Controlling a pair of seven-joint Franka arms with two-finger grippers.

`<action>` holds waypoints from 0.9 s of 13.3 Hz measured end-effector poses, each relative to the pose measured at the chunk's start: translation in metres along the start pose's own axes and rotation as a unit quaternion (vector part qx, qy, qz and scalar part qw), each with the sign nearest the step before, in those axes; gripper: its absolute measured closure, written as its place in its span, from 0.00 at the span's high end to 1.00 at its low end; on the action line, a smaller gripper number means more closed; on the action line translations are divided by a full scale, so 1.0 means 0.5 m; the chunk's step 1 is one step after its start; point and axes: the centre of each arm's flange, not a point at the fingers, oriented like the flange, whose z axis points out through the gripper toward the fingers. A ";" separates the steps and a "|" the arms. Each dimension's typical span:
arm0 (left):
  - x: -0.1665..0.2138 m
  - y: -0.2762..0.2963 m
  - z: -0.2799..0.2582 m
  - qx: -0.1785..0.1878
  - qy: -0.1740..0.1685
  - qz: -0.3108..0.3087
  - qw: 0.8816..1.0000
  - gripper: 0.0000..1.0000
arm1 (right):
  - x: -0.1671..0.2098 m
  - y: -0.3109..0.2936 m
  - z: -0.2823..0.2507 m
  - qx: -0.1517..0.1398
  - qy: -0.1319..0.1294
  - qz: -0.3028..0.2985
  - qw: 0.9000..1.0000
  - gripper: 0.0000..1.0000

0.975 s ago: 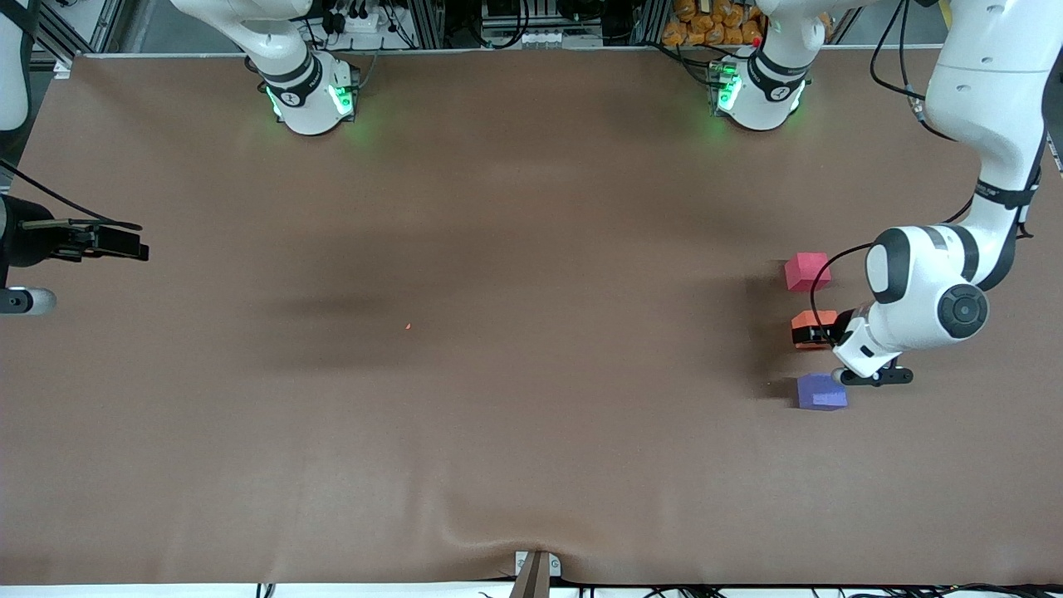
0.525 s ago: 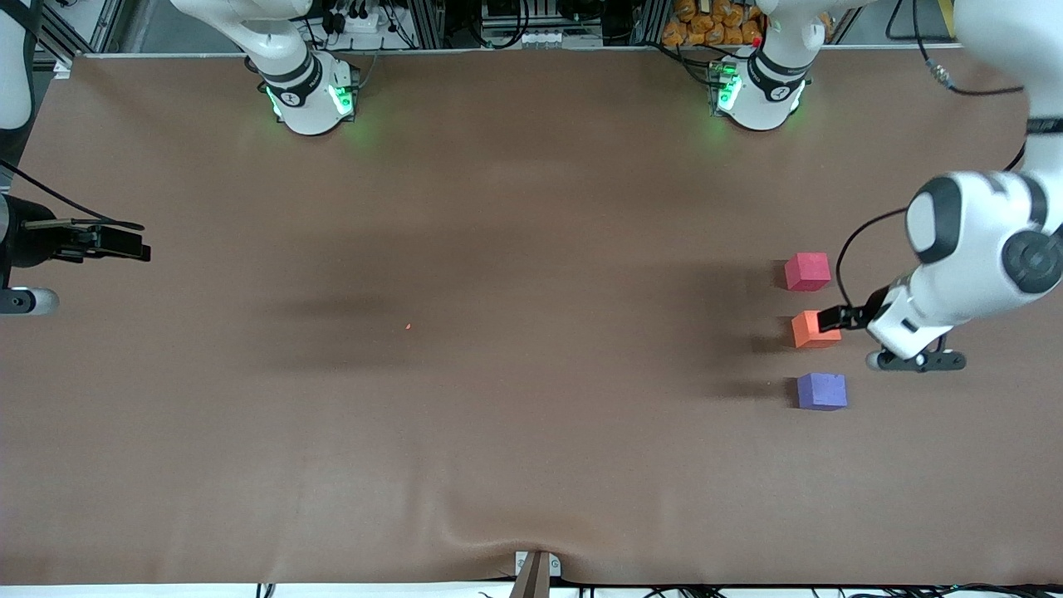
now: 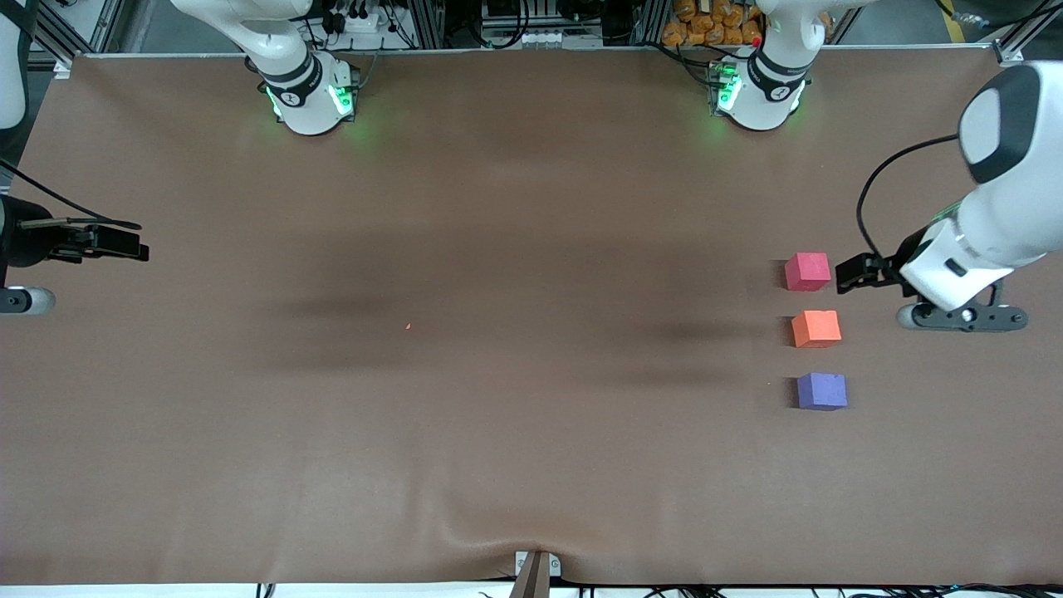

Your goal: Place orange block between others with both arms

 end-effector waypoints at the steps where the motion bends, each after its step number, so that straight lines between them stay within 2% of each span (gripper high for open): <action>1: -0.006 -0.001 -0.020 0.001 -0.007 -0.001 1.000 1.00 | 0.000 0.002 0.000 0.001 0.000 -0.007 1.000 1.00; 6: -0.070 0.006 -0.123 0.011 -0.019 0.001 1.000 1.00 | 0.000 0.005 -0.001 0.001 0.001 -0.012 1.000 1.00; 10: -0.108 0.027 -0.164 0.018 -0.019 0.008 1.000 1.00 | 0.000 0.006 -0.001 0.001 0.001 -0.012 1.000 1.00; 12: -0.135 0.036 -0.181 0.022 -0.032 0.011 0.999 1.00 | -0.002 0.021 -0.005 0.002 0.004 -0.006 1.000 1.00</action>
